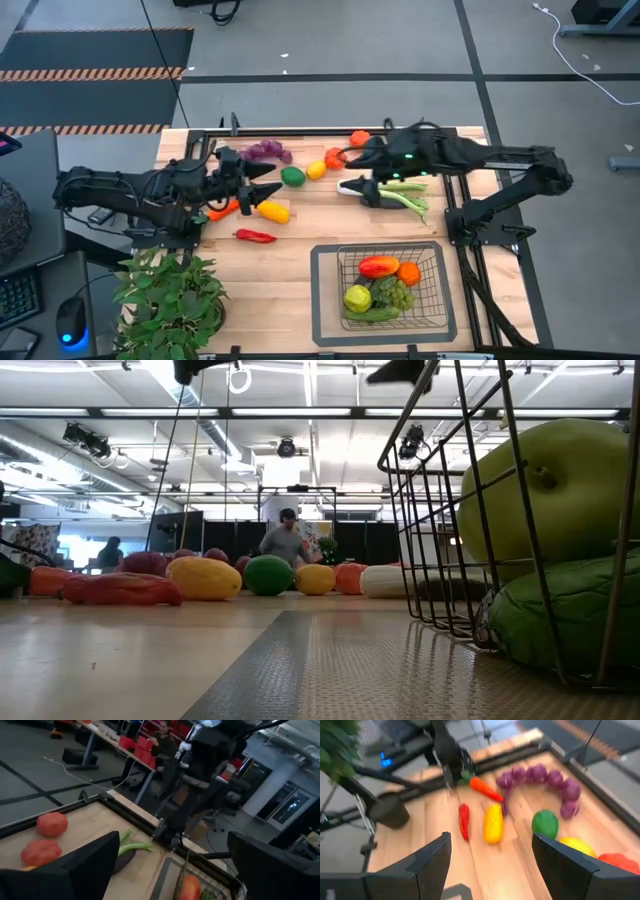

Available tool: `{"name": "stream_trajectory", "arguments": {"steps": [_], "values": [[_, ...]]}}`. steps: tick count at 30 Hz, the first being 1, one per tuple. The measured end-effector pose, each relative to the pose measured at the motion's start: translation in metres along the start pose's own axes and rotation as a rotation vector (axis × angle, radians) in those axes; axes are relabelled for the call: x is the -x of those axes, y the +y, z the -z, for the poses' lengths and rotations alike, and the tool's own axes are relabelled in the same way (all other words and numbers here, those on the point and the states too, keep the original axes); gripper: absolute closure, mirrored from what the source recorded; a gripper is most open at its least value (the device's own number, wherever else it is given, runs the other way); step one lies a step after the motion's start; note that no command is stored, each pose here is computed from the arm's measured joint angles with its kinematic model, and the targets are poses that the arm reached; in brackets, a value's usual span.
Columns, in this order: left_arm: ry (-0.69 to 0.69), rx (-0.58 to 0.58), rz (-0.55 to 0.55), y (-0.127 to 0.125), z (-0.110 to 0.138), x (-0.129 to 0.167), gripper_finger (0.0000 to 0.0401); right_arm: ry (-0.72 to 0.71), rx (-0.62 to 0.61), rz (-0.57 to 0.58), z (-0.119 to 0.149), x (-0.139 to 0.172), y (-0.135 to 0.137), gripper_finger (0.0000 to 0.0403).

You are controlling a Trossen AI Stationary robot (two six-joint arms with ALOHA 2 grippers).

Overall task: Build produce basket
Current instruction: Put the celery into the wire basket

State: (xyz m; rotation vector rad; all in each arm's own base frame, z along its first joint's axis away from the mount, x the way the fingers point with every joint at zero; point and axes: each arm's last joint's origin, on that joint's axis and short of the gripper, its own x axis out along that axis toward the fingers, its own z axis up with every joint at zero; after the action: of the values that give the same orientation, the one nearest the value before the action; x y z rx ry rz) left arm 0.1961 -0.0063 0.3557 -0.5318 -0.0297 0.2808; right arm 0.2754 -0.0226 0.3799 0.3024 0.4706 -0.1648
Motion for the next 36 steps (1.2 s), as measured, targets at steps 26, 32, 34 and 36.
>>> {"name": "stream_trajectory", "arguments": {"steps": [26,32,34,36], "values": [[0.085,0.086,-0.086,0.014,0.019,0.003,0.0025,0.719,0.168,0.046,0.064,-0.087,-0.129,0.0121],[0.082,0.111,-0.091,0.015,0.019,0.003,0.0025,0.738,0.139,0.004,0.073,-0.105,-0.141,0.0121],[0.077,0.111,-0.095,0.015,0.019,0.003,0.0025,0.765,0.142,-0.009,0.079,-0.114,-0.139,0.0121],[0.07,0.111,-0.105,0.015,0.019,0.003,0.0025,0.795,0.151,-0.01,0.085,-0.121,-0.137,0.0121]]}}
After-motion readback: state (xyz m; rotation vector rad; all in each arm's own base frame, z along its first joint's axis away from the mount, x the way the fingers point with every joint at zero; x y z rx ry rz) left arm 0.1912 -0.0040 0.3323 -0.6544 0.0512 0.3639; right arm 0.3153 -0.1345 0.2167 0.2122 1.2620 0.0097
